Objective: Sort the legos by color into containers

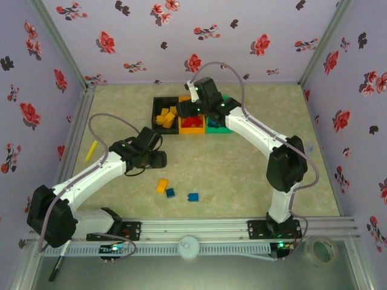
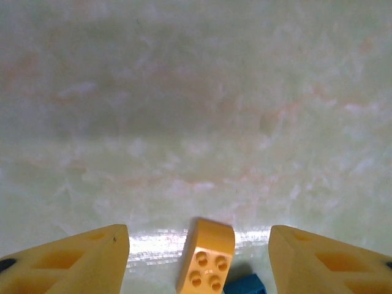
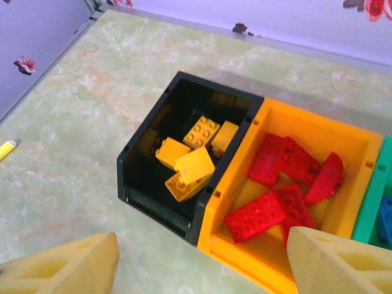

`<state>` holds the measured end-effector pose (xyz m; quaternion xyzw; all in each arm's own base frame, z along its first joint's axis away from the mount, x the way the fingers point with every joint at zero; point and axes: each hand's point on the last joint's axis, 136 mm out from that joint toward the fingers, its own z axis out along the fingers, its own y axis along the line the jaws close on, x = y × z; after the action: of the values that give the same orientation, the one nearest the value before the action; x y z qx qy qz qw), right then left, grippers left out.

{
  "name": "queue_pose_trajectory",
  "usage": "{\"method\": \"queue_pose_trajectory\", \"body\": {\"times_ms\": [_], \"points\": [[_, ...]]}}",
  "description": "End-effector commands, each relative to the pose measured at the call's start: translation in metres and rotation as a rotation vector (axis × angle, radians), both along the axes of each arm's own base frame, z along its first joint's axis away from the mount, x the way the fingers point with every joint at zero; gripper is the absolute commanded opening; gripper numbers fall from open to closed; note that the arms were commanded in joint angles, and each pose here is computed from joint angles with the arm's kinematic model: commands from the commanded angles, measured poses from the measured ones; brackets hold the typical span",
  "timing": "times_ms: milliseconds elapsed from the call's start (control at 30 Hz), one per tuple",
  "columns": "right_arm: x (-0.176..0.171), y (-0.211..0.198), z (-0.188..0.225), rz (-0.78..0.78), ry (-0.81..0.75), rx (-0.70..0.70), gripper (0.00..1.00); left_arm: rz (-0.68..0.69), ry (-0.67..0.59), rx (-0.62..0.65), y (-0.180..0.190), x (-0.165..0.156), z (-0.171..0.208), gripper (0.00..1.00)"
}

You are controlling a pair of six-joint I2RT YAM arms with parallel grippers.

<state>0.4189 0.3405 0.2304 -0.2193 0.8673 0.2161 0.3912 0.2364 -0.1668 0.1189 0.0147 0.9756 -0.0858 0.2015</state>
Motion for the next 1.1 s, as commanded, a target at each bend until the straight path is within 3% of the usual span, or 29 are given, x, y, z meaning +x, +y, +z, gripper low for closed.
{"method": "queue_pose_trajectory", "body": {"times_ms": [0,300,1067], "points": [[-0.004,-0.014,-0.003,-0.050,0.008,0.010,0.74,0.012,0.086,0.036,0.001,-0.024,-0.018,0.62],[-0.024,-0.027,-0.020,-0.062,0.055,0.009,0.73,-0.056,0.185,0.093,-0.013,-0.054,-0.052,0.60],[-0.038,-0.039,-0.039,-0.079,0.097,-0.012,0.73,-0.080,0.267,0.146,-0.019,-0.059,-0.091,0.51]]}}
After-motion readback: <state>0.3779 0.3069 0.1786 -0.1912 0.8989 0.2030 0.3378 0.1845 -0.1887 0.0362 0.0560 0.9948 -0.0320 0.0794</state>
